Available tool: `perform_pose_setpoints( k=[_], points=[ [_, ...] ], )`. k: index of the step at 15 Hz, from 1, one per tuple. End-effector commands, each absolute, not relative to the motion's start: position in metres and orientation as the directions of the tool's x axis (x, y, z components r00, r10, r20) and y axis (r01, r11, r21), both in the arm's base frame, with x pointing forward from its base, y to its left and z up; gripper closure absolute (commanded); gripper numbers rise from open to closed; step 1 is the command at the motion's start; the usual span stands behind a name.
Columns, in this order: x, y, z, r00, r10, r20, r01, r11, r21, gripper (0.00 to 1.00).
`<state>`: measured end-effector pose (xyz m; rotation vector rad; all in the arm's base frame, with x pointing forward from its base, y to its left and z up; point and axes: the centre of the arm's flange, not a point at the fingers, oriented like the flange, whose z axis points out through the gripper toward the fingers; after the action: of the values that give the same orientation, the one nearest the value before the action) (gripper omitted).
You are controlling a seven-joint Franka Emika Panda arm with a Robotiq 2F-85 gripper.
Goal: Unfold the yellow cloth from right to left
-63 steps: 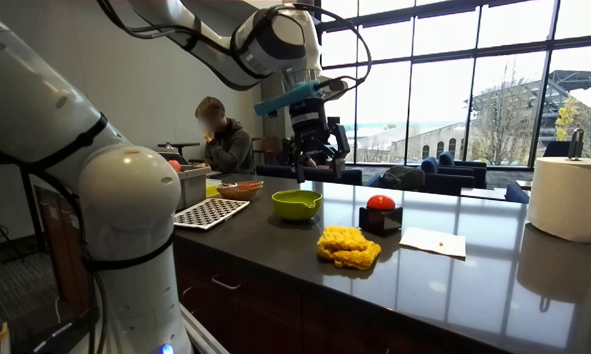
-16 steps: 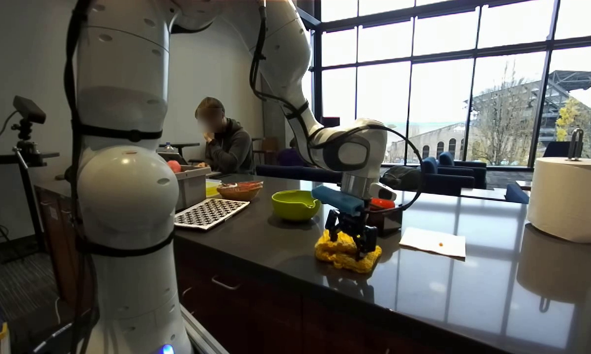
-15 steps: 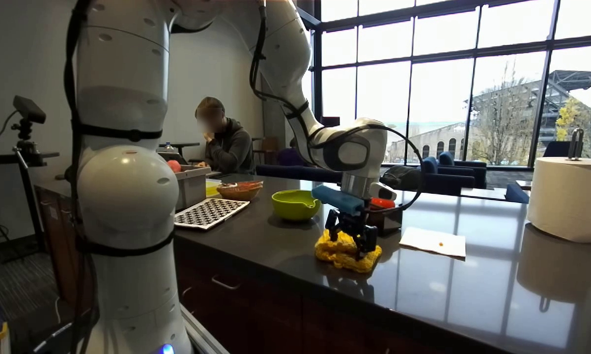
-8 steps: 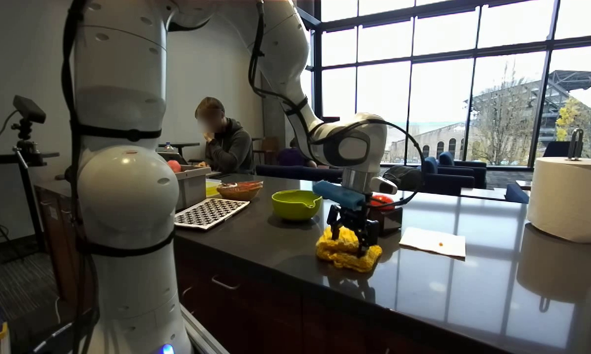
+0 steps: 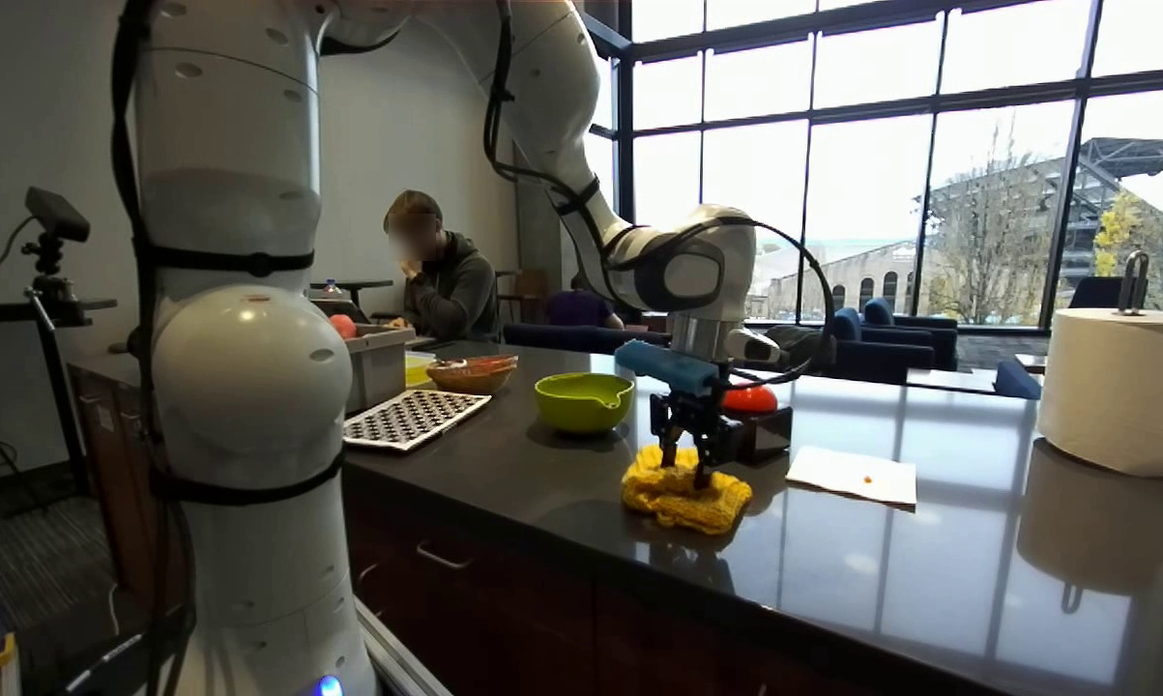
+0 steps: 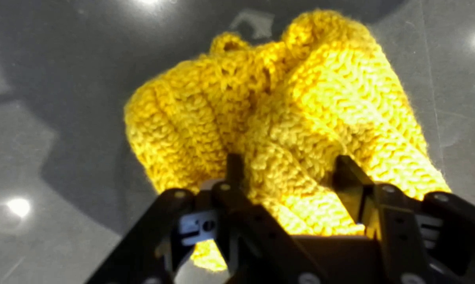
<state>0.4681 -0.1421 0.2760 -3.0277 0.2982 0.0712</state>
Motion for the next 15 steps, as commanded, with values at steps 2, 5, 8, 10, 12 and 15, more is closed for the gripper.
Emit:
perform_pose_setpoints(
  k=[2, 5, 8, 10, 12, 15],
  points=[
    [0.464, -0.144, 0.292, 0.981, -0.19, -0.035, -0.192, -0.976, -0.098, 0.76],
    [0.465, -0.142, 0.3, 0.981, -0.192, -0.018, -0.193, -0.977, -0.095, 0.99],
    [0.464, -0.141, 0.31, 0.981, -0.195, 0.001, -0.194, -0.977, -0.088, 1.0],
    [0.458, -0.139, 0.322, 0.982, -0.189, 0.024, -0.187, -0.979, -0.077, 0.99],
    [0.451, -0.134, 0.337, 0.984, -0.17, 0.053, -0.167, -0.984, -0.054, 0.99],
    [0.439, -0.117, 0.362, 0.993, -0.096, 0.062, -0.096, -0.995, -0.009, 0.99]
  ],
)
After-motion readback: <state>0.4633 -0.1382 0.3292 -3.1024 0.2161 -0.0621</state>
